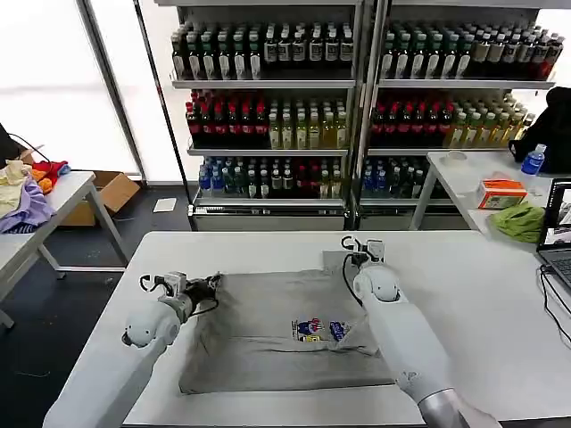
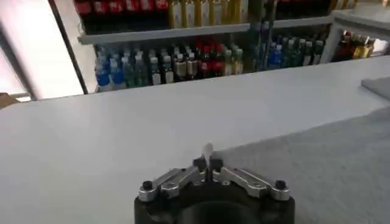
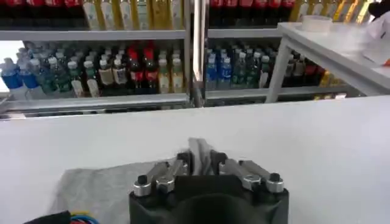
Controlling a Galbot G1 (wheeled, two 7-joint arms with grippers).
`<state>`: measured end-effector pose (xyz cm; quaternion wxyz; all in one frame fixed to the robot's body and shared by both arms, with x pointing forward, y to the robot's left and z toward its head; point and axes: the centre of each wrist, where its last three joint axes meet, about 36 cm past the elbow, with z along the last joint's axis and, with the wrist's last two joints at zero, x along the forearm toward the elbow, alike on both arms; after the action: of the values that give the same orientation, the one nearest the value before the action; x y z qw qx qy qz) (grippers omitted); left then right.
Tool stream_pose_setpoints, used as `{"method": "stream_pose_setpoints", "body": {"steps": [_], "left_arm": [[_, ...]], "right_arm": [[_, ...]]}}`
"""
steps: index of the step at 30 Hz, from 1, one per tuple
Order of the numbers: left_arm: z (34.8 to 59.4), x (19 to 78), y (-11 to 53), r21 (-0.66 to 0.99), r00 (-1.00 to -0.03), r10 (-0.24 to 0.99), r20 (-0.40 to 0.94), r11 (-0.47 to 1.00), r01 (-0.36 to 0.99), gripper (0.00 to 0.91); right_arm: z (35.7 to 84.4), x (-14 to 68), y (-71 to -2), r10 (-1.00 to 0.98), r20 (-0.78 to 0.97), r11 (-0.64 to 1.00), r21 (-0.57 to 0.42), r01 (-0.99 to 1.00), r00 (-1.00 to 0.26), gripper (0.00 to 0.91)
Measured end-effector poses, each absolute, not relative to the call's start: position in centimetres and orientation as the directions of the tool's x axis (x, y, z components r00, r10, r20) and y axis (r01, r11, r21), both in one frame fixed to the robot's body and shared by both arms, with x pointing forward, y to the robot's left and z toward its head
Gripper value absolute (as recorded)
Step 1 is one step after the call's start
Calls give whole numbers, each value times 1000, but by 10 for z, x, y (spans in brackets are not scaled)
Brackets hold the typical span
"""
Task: Fold and organize the clothes.
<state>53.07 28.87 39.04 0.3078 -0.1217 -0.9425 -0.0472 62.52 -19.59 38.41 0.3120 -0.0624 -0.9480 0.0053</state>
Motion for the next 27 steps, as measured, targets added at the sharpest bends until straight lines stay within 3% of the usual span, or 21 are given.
{"method": "stream_pose_setpoints", "body": {"steps": [16, 27], "left_arm": [[389, 524, 270, -46, -819, 236, 523, 967, 249, 0], [407, 519, 276, -47, -858, 227, 460, 972, 231, 0]], "right_arm": [[410, 611, -201, 65, 528, 994, 36, 99, -847, 0], [438, 599, -204, 35, 459, 994, 74, 77, -888, 0]]}}
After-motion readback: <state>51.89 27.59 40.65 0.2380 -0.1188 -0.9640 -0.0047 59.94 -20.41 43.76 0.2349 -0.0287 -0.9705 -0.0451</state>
